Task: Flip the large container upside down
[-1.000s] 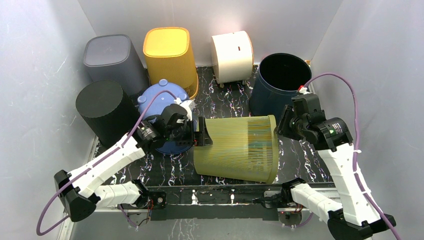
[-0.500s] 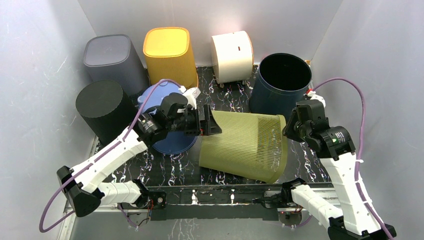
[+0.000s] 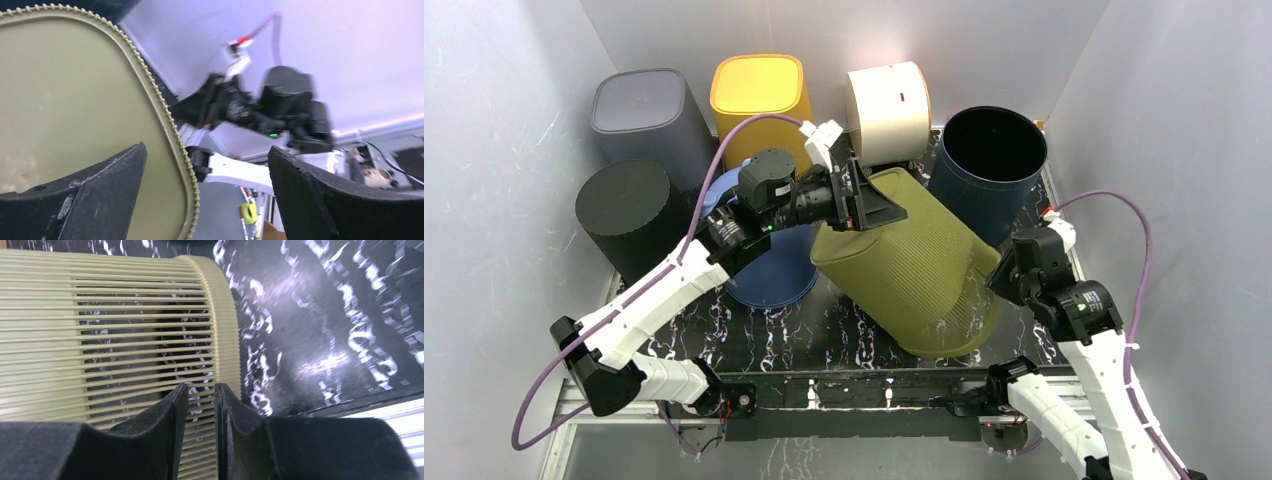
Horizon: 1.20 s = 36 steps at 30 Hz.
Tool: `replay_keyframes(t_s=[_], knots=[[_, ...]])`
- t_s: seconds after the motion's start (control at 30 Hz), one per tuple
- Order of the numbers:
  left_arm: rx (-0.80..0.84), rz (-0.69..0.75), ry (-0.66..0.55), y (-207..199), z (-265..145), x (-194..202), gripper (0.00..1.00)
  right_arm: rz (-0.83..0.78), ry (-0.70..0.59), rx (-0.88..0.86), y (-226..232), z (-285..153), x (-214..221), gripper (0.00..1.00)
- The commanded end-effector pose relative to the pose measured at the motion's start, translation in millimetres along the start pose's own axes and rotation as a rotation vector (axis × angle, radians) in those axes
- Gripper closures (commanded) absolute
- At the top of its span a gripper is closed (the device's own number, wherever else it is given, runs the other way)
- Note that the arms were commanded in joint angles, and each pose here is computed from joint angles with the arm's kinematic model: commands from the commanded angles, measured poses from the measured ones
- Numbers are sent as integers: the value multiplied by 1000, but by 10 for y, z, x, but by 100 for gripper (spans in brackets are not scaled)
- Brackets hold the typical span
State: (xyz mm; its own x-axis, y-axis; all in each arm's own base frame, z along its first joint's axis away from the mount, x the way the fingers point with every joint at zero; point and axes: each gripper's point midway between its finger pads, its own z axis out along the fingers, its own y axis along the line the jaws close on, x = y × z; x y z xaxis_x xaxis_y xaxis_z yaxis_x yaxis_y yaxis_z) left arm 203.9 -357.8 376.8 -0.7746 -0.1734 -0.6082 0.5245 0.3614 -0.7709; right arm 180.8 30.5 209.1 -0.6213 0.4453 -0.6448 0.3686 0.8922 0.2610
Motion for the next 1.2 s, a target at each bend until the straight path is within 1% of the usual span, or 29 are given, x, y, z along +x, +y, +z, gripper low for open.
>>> replay_keyframes(t_s=[0.0,0.17,0.2,0.3,0.43,0.5,0.63,0.7,0.77,0.83,0.97,1.03,1.17], knots=[[220,17,56,-508,65,60,10,107,200,-166,310,106,510,75],[219,5,96,-407,208,205,10,196,218,-252,476,187,595,73],[202,-1,111,-323,281,249,10,209,218,-265,502,191,597,72],[178,1,136,-224,372,306,10,222,203,-291,543,173,565,69],[170,48,146,-261,373,260,10,205,146,-266,496,80,406,62],[146,101,142,-300,326,180,10,185,74,-248,483,-29,181,55],[116,215,150,-418,195,54,9,94,-69,-209,491,-260,-327,39],[97,256,157,-439,96,42,9,49,-142,-192,532,-384,-619,33],[85,287,153,-457,-2,31,9,0,-205,-178,602,-480,-903,30],[76,304,146,-454,-97,41,9,-56,-236,-151,695,-468,-1133,22],[41,301,137,-373,-242,106,9,-182,-274,-130,957,-324,-1512,18],[23,294,131,-328,-287,126,9,-231,-277,-129,1121,-206,-1669,13],[-18,284,114,-248,-356,141,9,-304,-286,-138,1440,108,-1916,11]])
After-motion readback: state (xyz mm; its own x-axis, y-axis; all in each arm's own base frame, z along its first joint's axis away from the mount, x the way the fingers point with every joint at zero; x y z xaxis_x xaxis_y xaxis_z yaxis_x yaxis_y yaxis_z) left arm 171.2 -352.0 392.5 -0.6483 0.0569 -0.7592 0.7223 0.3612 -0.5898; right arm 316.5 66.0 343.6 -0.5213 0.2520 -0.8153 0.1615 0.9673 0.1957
